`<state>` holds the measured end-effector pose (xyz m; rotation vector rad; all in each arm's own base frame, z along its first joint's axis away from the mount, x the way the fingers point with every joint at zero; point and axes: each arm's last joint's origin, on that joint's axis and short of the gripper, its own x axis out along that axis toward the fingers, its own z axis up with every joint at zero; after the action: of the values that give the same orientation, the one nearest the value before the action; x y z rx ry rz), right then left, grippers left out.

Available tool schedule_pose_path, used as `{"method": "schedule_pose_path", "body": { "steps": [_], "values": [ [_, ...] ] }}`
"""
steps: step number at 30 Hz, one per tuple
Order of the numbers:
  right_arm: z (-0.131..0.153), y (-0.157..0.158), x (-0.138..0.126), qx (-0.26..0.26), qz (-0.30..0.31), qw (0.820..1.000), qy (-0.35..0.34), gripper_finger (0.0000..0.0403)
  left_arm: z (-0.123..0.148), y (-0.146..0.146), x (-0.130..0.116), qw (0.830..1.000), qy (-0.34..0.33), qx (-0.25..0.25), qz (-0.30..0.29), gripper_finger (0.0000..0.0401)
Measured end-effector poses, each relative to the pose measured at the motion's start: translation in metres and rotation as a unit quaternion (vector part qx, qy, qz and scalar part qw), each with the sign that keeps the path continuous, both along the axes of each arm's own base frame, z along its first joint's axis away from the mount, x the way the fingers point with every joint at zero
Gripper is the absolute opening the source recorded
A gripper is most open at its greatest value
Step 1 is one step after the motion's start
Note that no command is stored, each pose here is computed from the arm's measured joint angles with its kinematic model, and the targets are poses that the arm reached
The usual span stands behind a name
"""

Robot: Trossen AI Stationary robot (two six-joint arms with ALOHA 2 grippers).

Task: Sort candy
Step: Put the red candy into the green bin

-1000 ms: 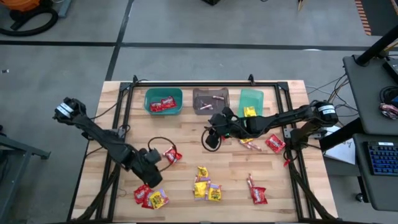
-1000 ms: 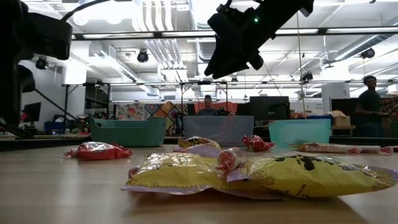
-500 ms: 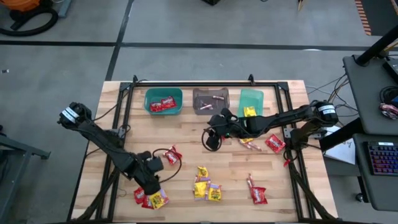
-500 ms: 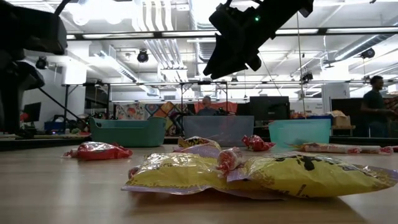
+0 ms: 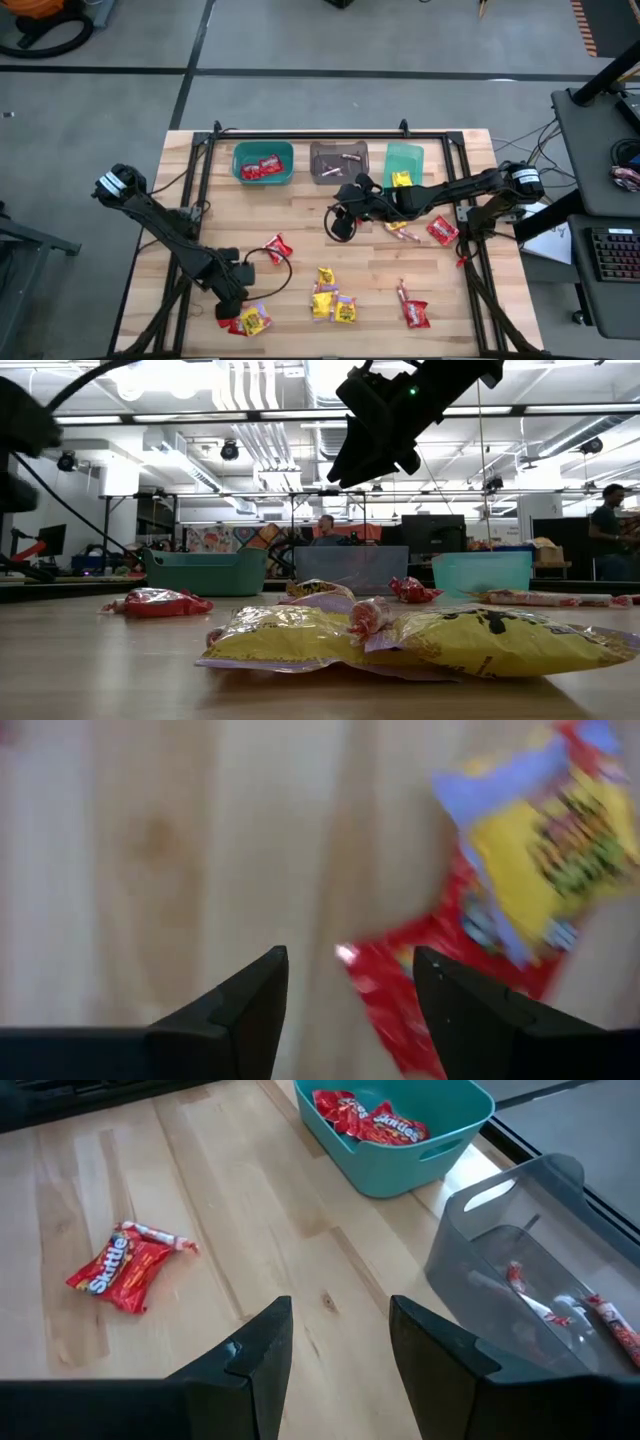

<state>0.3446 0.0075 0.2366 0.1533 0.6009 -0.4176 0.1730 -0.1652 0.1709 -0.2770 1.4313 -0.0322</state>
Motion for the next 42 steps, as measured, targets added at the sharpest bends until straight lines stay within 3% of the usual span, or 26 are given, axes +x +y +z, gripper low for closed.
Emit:
{"method": "schedule_pose_path", "body": {
  "steps": [3, 8, 14, 23, 42],
  "values": [
    [0.0, 0.001, 0.0, 0.005, -0.003, 1.0, -0.002, 0.016, 0.0, -0.008, -0.007, 0.999, 0.027, -0.033, -0.003, 0.0196],
    [-0.001, 0.002, 0.0, 0.01, -0.005, 1.0, -0.003, 0.016, 0.001, -0.021, -0.021, 0.998, 0.048, -0.045, 0.015, 0.0195],
    [-0.001, 0.003, 0.0, 0.01, -0.002, 1.0, -0.003, 0.016, 0.002, -0.033, -0.023, 0.996, 0.011, -0.067, 0.052, 0.0195],
    [-0.001, 0.004, 0.0, 0.011, 0.0, 1.0, -0.003, 0.016, -0.004, -0.029, -0.024, 0.992, -0.001, -0.05, 0.119, 0.0195],
    [-0.001, 0.004, 0.0, 0.01, 0.0, 1.0, -0.002, 0.016, -0.019, -0.025, -0.034, 0.988, 0.01, -0.044, 0.148, 0.0195]
  ]
}}
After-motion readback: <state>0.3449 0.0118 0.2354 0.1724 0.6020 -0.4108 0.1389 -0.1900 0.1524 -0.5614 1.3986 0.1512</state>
